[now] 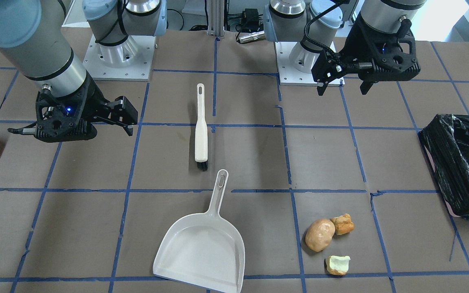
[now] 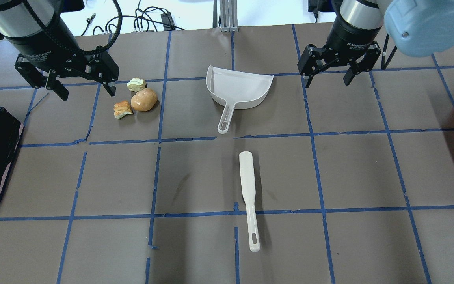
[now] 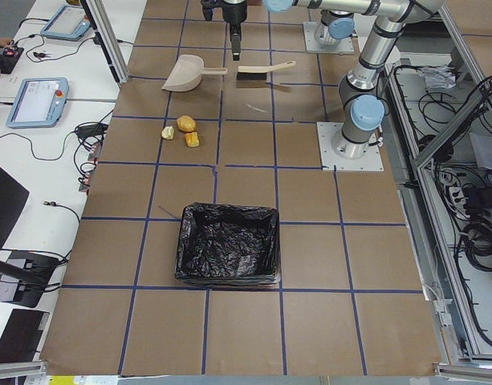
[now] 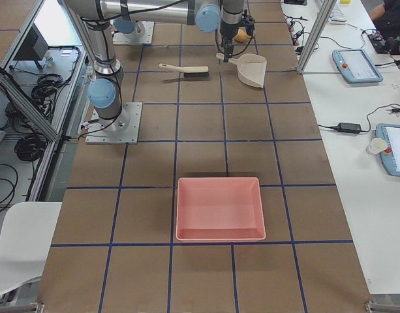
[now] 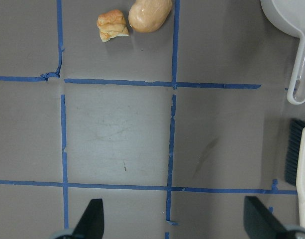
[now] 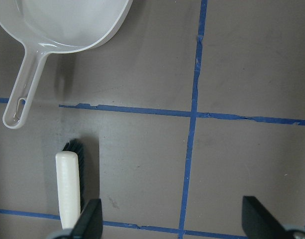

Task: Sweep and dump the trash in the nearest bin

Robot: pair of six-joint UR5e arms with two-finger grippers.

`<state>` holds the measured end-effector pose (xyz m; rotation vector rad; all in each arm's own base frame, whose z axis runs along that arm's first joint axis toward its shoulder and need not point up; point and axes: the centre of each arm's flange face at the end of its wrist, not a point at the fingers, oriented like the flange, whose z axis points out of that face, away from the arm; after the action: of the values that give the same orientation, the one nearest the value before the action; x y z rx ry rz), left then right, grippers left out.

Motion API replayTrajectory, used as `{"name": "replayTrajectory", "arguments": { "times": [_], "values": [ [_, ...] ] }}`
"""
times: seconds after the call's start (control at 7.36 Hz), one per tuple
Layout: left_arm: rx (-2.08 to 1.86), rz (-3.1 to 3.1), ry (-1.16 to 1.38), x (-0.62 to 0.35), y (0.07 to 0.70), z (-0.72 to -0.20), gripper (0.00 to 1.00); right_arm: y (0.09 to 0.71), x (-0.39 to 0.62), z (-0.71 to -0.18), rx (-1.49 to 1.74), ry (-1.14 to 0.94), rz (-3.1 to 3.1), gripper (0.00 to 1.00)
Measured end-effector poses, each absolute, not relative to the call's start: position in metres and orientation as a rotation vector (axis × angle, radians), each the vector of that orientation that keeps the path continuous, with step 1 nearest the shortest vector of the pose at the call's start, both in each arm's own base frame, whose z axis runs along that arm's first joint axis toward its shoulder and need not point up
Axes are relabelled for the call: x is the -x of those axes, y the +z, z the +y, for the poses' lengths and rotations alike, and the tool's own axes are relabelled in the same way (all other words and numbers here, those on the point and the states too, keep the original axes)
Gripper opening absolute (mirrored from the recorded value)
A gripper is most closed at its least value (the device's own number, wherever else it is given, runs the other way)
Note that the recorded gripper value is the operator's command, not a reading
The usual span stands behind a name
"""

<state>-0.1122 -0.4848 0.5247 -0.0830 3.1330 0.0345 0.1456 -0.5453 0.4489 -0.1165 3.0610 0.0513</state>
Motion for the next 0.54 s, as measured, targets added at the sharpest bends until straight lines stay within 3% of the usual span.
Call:
{"name": "replayTrajectory", "arguments": {
  "times": [0.54],
  "values": [
    [0.083, 3.134, 0.025, 0.1125, 0.5272, -0.4857, 1.0, 0.4536, -0.1344, -0.5419, 0.022, 0.049, 3.176, 1.0]
  ]
}}
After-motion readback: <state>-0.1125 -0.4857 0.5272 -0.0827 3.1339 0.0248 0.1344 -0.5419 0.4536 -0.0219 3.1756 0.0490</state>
